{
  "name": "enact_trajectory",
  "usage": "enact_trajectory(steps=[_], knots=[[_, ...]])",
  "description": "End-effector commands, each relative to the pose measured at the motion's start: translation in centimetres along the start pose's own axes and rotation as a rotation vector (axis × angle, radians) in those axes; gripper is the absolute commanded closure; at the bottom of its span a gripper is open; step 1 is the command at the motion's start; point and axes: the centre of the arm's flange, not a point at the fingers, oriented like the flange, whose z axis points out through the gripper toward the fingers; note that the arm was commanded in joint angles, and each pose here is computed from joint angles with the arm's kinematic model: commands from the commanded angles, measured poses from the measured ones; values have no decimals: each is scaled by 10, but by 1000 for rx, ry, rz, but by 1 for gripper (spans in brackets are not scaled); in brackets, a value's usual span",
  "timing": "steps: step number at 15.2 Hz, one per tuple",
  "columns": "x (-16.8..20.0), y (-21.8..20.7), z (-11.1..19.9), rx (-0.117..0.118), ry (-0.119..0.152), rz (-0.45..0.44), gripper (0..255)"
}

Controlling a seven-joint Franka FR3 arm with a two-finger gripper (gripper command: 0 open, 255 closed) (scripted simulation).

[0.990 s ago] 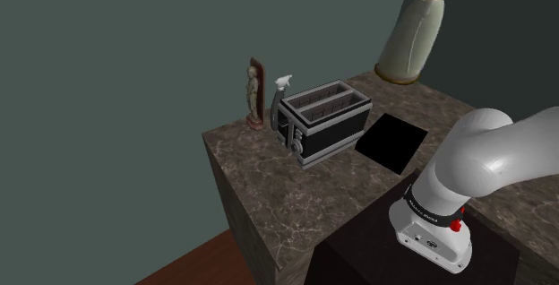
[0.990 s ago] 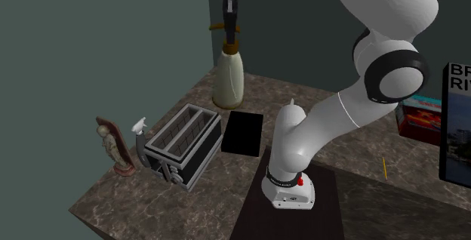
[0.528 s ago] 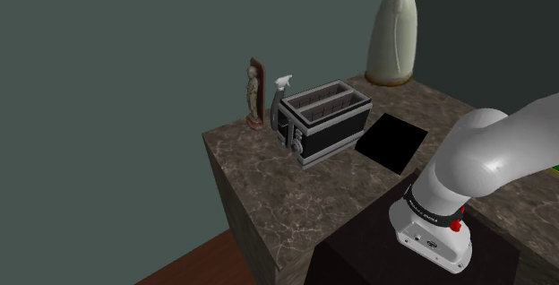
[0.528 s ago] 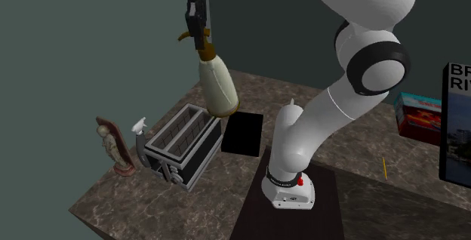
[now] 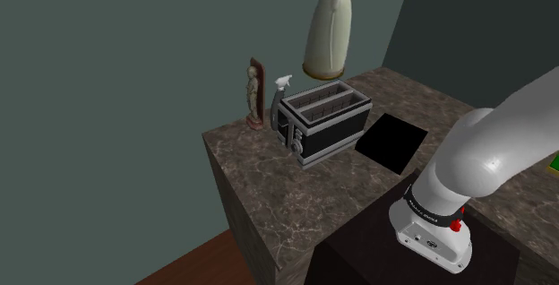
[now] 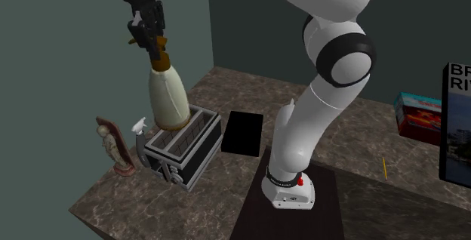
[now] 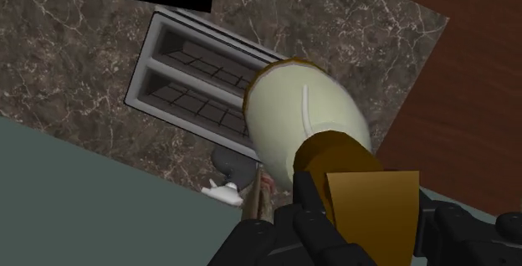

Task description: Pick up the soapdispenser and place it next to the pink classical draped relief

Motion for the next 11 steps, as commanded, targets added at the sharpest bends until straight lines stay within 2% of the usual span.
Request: enact_trajectory(steps=[1, 11], knots=[[22, -14, 2, 1, 1, 1, 255], [134, -83, -3, 1, 1, 1, 255]])
